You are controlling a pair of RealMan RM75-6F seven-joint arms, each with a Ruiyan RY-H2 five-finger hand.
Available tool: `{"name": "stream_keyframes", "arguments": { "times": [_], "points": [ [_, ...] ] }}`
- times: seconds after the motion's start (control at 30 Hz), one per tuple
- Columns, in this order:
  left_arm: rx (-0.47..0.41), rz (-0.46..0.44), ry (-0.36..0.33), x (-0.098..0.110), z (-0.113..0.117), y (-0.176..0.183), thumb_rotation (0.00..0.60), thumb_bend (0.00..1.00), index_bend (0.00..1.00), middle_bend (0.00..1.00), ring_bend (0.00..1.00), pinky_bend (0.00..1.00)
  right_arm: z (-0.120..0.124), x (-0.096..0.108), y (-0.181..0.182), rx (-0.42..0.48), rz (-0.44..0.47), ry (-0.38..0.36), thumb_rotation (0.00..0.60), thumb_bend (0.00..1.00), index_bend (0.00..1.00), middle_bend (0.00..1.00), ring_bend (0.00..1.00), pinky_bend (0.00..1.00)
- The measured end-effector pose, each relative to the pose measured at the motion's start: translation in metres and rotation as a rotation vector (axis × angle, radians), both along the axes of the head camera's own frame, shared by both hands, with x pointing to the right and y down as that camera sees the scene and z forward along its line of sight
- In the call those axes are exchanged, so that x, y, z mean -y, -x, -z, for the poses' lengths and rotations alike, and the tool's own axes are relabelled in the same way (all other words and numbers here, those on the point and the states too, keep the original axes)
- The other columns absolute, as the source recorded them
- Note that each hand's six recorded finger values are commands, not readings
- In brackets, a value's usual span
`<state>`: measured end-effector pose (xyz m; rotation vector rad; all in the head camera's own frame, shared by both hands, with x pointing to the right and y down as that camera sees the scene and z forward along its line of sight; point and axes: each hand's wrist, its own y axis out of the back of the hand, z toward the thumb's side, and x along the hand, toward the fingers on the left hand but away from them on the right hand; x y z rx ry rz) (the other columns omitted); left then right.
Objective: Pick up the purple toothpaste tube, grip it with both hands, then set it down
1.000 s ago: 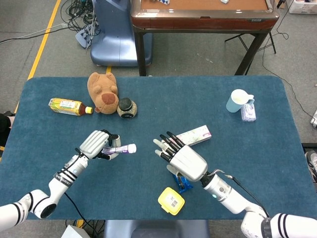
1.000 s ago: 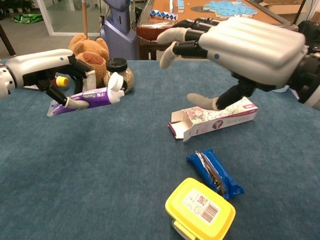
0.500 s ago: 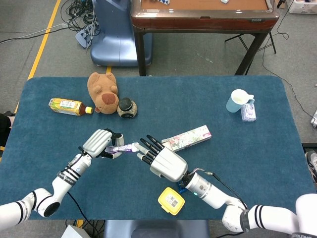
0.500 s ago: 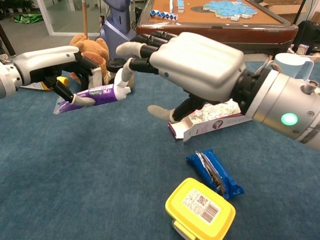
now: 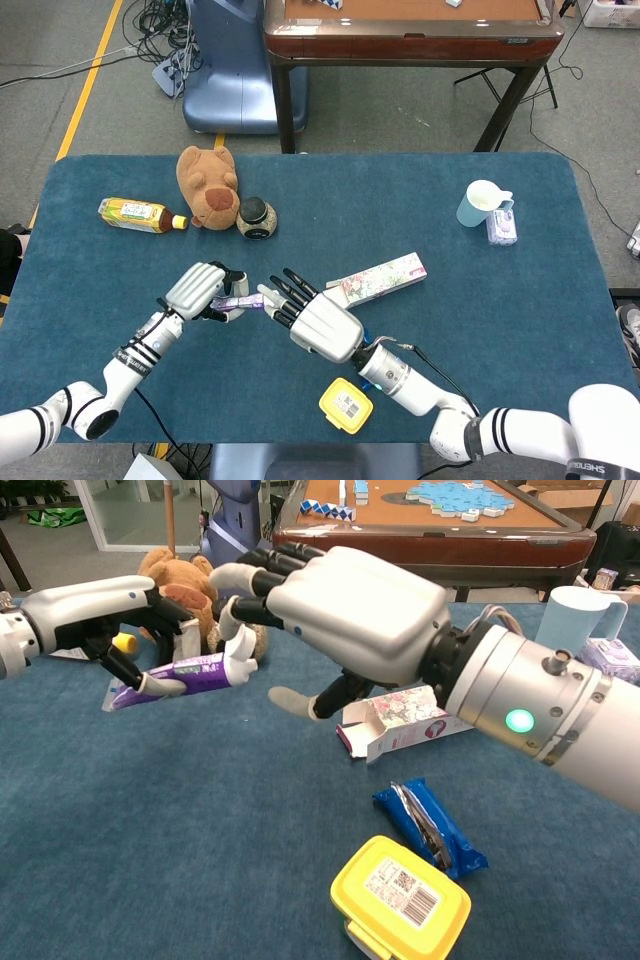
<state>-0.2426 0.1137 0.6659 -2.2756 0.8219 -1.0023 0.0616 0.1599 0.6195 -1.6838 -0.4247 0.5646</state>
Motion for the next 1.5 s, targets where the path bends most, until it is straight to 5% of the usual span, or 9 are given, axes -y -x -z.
{"name": "stream_keyframes", "arguments": {
  "times": [0.63,1.5],
  "points": [
    [-0.012,0.004,-0.001,0.000,0.002,0.002,0.600,0.40,0.55,0.65,0.54,0.35,-0.016,0.012,-0.002,-0.041,-0.052,0.033,0.545,0.44,0.26,0.08,0.00,0.00],
    [-0.097,0.074,0.029,0.005,0.014,0.009,0.600,0.41,0.55,0.66,0.54,0.35,-0.027,0.014,-0.014,0.028,-0.108,0.140,0.544,0.44,0.26,0.08,0.00,0.00]
  ]
}}
